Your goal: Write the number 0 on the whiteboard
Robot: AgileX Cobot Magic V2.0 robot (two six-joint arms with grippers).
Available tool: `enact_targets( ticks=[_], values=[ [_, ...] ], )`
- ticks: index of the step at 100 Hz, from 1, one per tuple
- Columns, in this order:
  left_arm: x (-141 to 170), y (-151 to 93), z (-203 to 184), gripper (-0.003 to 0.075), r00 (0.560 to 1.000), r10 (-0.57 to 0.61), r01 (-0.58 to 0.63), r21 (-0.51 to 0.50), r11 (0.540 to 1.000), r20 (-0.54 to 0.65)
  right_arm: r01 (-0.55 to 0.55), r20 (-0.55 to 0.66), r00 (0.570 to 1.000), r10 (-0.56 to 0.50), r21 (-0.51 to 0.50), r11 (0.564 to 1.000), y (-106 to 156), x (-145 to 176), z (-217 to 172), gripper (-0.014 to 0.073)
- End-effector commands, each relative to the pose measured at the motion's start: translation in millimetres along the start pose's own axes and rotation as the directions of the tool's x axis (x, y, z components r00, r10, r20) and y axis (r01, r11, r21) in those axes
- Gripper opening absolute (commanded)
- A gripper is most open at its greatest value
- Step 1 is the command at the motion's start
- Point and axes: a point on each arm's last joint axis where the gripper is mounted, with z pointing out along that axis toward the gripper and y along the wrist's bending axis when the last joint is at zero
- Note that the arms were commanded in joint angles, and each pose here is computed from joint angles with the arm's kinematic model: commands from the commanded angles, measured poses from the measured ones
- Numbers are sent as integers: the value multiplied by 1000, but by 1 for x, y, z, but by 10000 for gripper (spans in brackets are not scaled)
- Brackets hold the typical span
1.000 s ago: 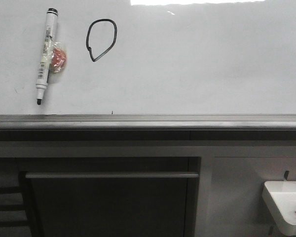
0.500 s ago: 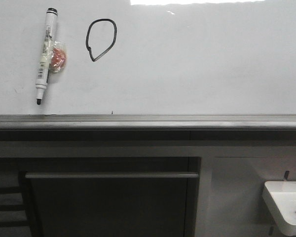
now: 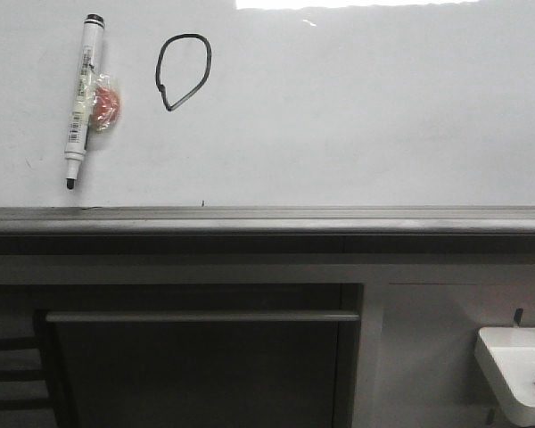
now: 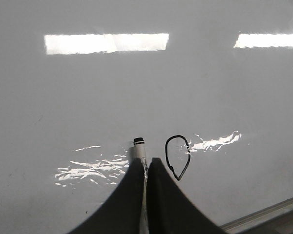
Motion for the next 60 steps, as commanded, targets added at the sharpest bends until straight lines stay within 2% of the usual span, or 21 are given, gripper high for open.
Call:
enact_targets(
  ticks=[1,15,27,44,60],
  values=[
    [-12,0,1,-20,996,-4,3,5,1000,85,8,93,996,-12,43,999,-5,-15,-1,-56],
    [0,-1,1,-20,998,-4,3,6,1000,62,8,93,996,-12,43,999,-5,-15,-1,-56],
    [5,1,-9,-20,995,-12,13,-19,1000,95,8,93,996,-12,43,999,-5,-15,-1,-56],
    [21,8,-26,-20,995,8,9,-164,986,101,8,93,996,-12,43,999,-5,-15,-1,-56],
    [44,14,-33,-20,994,-30,60,-288,956,105,8,93,996,-12,43,999,-5,-15,-1,-56]
  ],
)
